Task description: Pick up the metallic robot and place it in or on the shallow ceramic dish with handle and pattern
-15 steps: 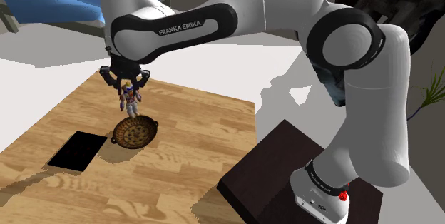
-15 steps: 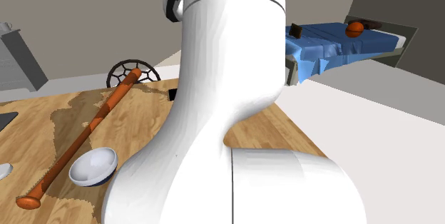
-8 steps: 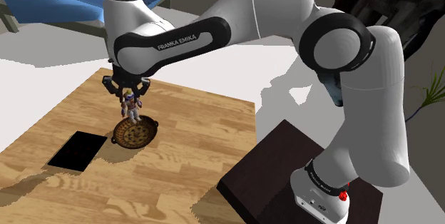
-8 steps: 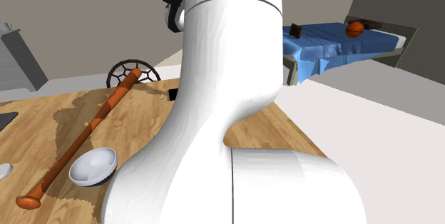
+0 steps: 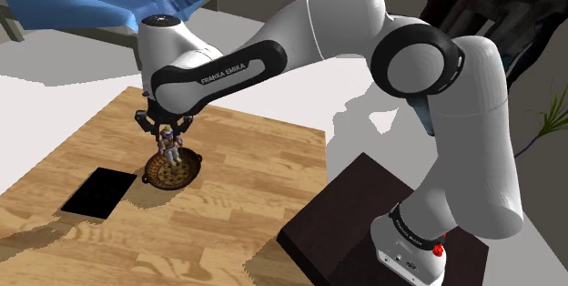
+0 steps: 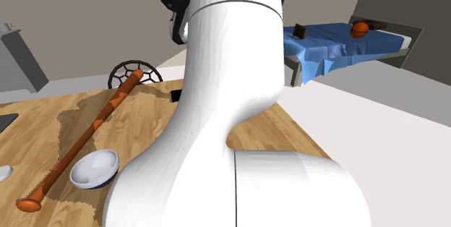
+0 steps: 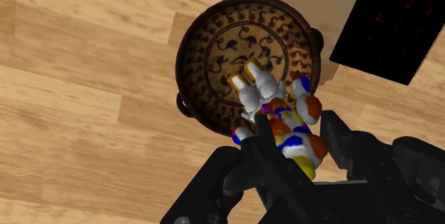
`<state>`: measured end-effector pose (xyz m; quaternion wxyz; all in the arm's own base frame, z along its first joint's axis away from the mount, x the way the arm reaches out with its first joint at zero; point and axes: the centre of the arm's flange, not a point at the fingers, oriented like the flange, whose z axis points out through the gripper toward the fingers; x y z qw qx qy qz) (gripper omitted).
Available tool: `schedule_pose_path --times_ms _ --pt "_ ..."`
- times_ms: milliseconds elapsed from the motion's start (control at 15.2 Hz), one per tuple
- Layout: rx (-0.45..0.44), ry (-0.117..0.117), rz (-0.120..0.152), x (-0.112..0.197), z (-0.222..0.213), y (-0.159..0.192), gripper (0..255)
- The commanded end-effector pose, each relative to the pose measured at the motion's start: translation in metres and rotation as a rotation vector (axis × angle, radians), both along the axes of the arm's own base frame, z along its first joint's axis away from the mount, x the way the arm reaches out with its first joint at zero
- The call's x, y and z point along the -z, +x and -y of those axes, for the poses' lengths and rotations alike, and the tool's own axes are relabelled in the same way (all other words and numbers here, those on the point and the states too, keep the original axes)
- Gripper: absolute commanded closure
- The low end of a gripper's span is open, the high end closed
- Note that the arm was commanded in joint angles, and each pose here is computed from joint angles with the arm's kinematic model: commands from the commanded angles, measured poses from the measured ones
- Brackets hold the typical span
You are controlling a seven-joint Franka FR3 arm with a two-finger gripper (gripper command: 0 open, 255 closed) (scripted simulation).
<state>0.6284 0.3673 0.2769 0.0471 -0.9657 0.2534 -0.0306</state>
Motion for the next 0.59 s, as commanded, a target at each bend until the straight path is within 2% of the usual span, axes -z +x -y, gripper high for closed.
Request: schedule_pose_path --times_ms 0,198,528 --pt "0.000 0.000 0.000 0.010 0.000 0.000 255" --pt "0.000 0.000 0.000 0.025 0.000 0.000 255" --pt "0.000 0.000 0.000 0.025 0.000 0.000 255"
